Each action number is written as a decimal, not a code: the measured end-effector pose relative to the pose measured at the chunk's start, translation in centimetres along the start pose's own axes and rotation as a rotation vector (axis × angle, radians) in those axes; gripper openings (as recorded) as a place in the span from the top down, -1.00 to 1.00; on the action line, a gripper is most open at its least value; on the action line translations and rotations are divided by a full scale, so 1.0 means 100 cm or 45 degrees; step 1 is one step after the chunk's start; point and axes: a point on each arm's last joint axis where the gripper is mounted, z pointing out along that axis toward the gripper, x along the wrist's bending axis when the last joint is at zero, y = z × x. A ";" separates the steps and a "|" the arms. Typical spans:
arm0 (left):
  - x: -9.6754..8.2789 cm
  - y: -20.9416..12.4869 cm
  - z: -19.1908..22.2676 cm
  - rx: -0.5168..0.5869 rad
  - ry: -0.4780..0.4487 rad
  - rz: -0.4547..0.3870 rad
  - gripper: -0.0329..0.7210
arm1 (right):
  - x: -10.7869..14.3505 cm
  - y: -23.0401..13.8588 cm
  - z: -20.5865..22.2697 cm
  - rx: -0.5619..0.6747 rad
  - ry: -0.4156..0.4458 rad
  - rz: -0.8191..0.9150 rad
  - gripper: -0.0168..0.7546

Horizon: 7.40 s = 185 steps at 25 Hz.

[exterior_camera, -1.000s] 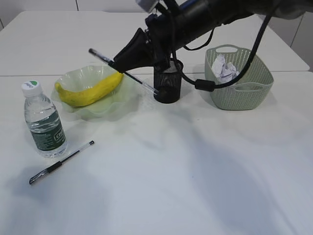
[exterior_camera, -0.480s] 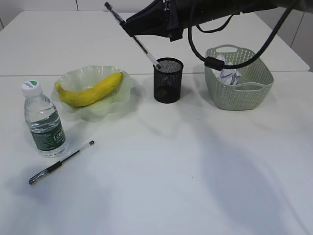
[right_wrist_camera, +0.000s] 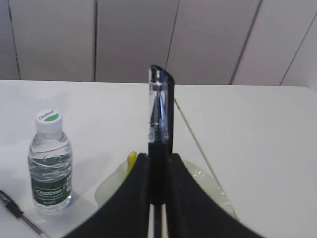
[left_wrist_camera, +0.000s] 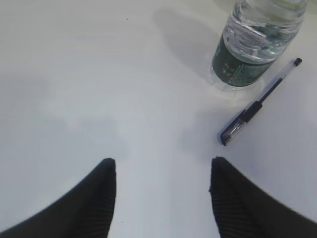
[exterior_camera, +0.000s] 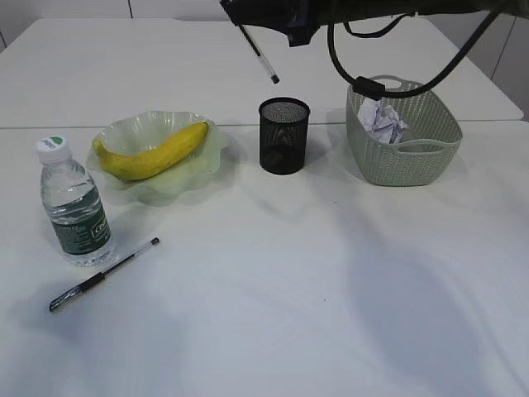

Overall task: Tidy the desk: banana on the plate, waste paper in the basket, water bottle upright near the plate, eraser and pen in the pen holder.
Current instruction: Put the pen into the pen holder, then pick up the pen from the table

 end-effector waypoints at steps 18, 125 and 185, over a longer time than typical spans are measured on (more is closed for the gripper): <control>0.000 0.000 0.000 0.000 0.000 0.000 -0.22 | -0.032 0.000 -0.012 -0.093 -0.383 -0.036 0.88; -0.001 -0.002 0.000 0.027 -0.017 -0.031 -0.10 | 0.015 0.019 -0.053 0.567 0.006 0.369 -0.24; -0.028 -0.014 0.021 0.275 -0.219 0.182 -0.10 | 0.181 0.024 0.109 1.019 0.691 -0.460 -0.07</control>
